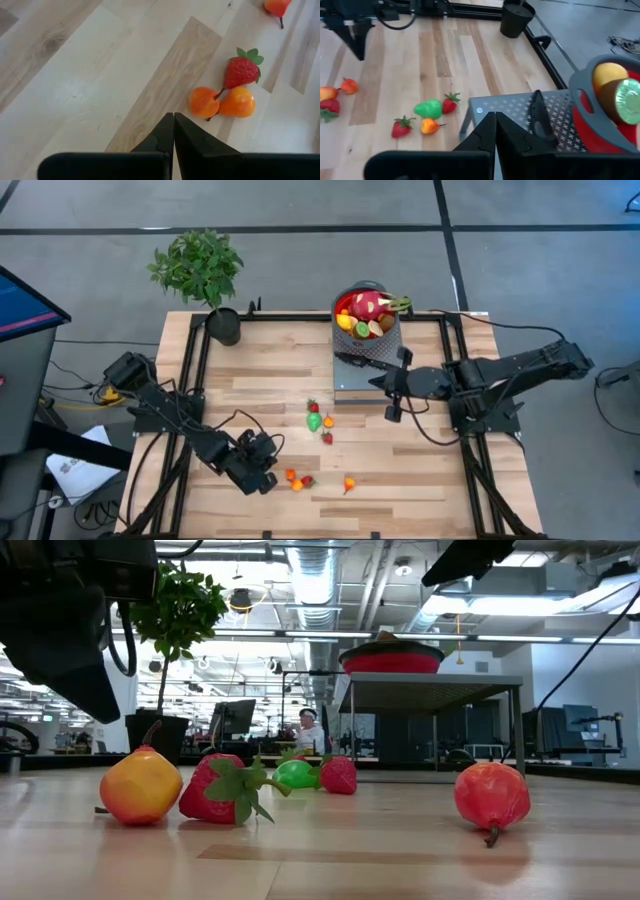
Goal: Pick & Place Fruit
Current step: Put the yellow pear into the red colander on the shelf
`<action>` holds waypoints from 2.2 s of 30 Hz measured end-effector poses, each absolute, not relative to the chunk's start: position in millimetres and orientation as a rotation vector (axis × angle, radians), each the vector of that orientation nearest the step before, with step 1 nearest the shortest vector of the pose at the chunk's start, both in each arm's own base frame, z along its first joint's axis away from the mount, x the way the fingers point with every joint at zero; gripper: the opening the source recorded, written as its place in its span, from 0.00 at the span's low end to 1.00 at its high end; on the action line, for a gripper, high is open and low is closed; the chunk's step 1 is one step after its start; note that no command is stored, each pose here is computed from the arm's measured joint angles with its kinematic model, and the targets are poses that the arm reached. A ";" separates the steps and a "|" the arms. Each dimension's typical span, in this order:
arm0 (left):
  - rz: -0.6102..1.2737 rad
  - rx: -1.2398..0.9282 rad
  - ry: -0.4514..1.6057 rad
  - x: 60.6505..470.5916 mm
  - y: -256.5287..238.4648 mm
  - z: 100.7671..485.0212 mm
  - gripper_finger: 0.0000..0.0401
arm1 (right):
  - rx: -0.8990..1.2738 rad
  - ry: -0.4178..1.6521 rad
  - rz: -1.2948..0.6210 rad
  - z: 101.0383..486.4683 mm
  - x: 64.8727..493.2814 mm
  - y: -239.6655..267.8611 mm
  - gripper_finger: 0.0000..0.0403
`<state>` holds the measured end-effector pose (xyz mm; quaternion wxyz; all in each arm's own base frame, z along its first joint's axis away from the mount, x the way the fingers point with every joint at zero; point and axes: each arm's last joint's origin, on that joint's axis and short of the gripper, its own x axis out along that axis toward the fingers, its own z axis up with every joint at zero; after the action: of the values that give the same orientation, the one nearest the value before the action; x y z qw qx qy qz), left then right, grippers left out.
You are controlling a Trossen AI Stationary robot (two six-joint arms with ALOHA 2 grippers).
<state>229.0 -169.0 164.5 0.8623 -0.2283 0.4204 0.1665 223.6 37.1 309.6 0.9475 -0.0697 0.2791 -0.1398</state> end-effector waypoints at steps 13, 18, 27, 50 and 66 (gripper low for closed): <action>0.346 -0.475 0.884 229.5 -168.4 164.5 0.10 | -0.123 0.574 -0.348 309.6 225.5 22.4 0.00; 0.367 -0.496 0.876 234.8 -162.1 164.8 0.29 | -0.124 0.574 -0.348 309.6 225.5 22.4 0.00; 0.400 -0.659 0.920 244.4 -150.4 164.3 0.67 | -0.124 0.574 -0.347 309.5 225.5 22.4 0.00; 0.047 -0.215 0.900 238.7 -173.7 169.2 0.70 | -0.125 0.574 -0.343 309.6 225.4 23.4 0.00; 0.025 -0.121 0.895 247.2 -166.8 164.7 0.69 | -0.125 0.574 -0.343 309.5 225.4 23.4 0.00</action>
<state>247.2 -166.8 164.7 0.8998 -0.0585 0.4323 0.0121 225.4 23.4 309.5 0.9427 -0.0614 0.2815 -0.1684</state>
